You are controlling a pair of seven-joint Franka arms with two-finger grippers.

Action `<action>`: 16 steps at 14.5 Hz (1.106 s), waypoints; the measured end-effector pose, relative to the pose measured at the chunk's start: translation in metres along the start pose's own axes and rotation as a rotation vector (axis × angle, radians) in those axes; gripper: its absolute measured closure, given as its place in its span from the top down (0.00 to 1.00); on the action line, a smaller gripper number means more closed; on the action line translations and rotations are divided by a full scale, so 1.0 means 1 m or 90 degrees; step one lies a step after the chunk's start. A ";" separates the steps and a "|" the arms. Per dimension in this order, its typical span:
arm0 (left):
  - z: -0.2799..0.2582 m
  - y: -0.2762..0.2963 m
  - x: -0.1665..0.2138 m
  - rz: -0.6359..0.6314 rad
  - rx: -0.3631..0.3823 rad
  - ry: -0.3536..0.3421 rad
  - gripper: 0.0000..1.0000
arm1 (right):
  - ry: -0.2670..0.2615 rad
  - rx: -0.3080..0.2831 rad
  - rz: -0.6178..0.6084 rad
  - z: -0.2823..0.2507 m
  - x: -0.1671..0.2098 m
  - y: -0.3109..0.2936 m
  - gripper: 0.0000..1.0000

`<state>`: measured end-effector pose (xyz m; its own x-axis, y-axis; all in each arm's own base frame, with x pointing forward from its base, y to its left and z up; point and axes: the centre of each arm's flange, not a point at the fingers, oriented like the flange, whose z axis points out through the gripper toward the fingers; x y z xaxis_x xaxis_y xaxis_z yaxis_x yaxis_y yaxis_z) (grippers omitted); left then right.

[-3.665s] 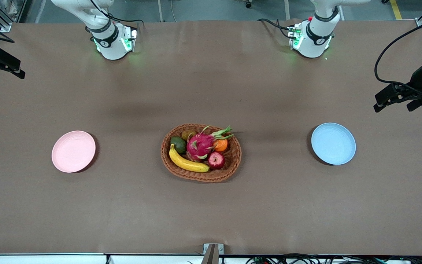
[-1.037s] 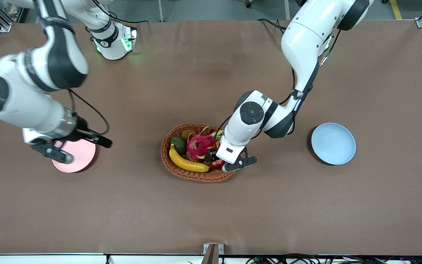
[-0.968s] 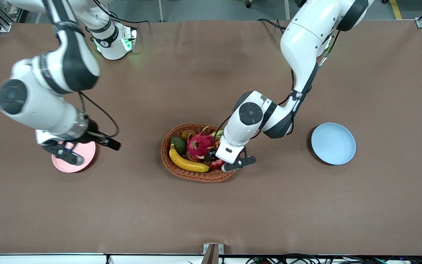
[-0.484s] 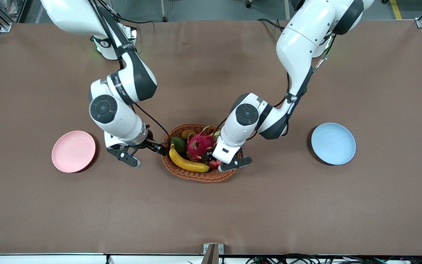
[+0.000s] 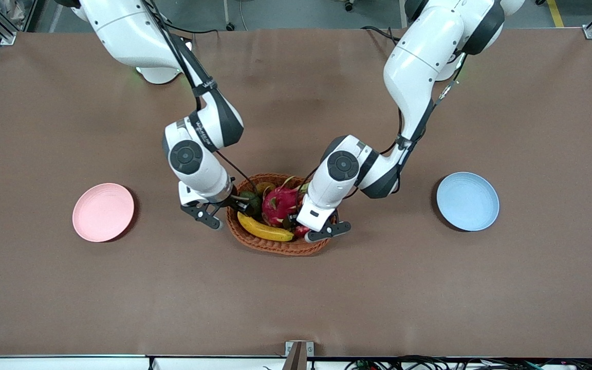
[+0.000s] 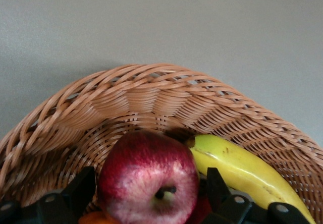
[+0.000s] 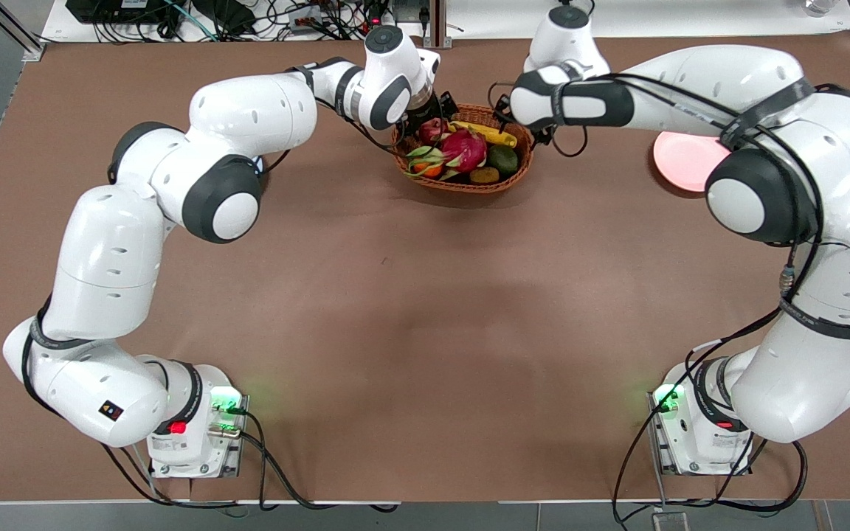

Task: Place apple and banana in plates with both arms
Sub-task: 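Grasp the red apple with the left gripper while the right grasps the banana, then carry the apple to the blue plate while the right gripper lifts the banana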

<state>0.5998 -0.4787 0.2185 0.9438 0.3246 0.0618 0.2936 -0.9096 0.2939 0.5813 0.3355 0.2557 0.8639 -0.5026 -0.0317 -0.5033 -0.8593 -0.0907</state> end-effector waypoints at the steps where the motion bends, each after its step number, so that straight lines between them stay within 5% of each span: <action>1: 0.002 -0.001 0.000 0.000 0.001 0.000 0.90 | -0.001 -0.002 0.000 0.005 -0.004 -0.002 0.83; 2: 0.002 0.000 0.000 0.000 -0.001 0.000 0.80 | -0.001 -0.003 0.000 0.007 -0.005 -0.002 0.83; 4: 0.000 0.001 0.000 0.000 -0.003 0.002 0.79 | -0.001 -0.003 0.002 0.007 -0.003 -0.001 0.78; 7: -0.004 0.002 0.006 -0.001 -0.005 0.010 0.79 | 0.001 -0.001 -0.002 0.006 -0.006 -0.004 0.52; 9: -0.016 0.007 0.011 -0.001 -0.004 0.012 0.79 | 0.001 0.000 -0.003 0.005 -0.008 -0.005 0.46; 16: -0.157 -0.015 0.073 -0.034 0.048 0.010 0.79 | 0.002 0.002 -0.003 0.001 -0.007 -0.006 0.16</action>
<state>0.6403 -0.4009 0.3680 0.9244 0.3762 0.0632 0.3541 -0.9079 0.2243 0.5784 0.3446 0.2556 0.8665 -0.4984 -0.0274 -0.4986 -0.8617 -0.0945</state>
